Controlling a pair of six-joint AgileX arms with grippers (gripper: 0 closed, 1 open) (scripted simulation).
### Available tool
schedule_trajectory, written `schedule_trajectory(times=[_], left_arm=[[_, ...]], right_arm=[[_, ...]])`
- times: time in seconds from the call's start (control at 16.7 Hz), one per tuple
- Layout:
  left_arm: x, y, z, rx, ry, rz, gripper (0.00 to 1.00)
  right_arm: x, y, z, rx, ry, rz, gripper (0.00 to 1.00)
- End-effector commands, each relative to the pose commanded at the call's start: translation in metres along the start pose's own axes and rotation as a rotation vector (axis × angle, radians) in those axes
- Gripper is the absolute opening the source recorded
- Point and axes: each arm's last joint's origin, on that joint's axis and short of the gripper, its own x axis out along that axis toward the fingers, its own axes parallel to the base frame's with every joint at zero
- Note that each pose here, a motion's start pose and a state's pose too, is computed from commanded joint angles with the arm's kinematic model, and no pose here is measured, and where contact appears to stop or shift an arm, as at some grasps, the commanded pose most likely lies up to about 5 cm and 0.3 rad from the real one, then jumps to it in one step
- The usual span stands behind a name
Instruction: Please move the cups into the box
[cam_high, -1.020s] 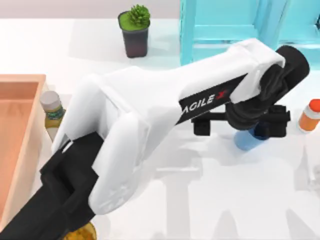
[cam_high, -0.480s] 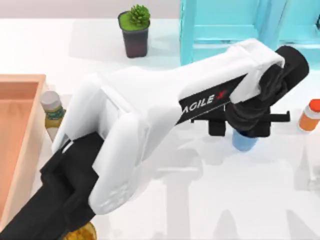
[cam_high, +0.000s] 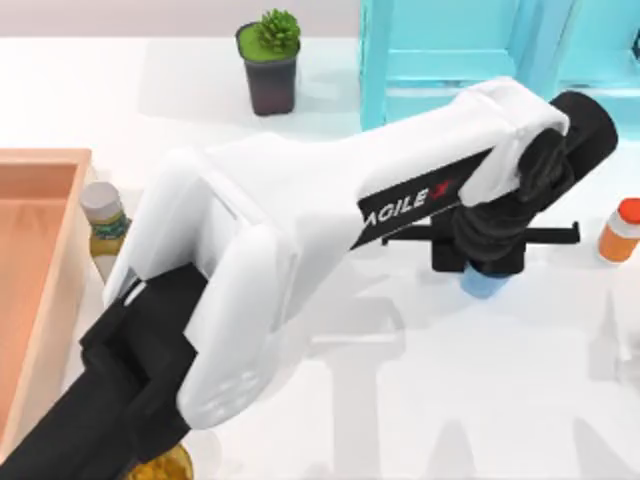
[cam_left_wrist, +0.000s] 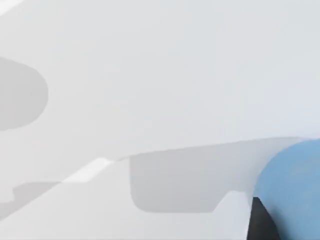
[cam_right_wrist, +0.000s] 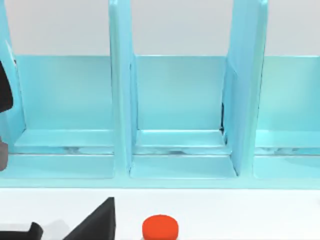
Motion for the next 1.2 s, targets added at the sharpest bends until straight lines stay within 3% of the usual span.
schedule_trajectory(times=[0.36, 0.9, 1.2], left_arm=[[-0.005, 0.003, 0.001, 0.002, -0.003, 0.000, 0.00], [-0.086, 0.084, 0.025, 0.006, -0.002, -0.001, 0.00], [-0.097, 0.099, 0.026, 0.005, 0.000, -0.001, 0.00]], right_arm=[[0.000, 0.000, 0.000, 0.000, 0.000, 0.000, 1.00], [0.000, 0.000, 0.000, 0.000, 0.000, 0.000, 1.00], [0.000, 0.000, 0.000, 0.000, 0.000, 0.000, 1.00]])
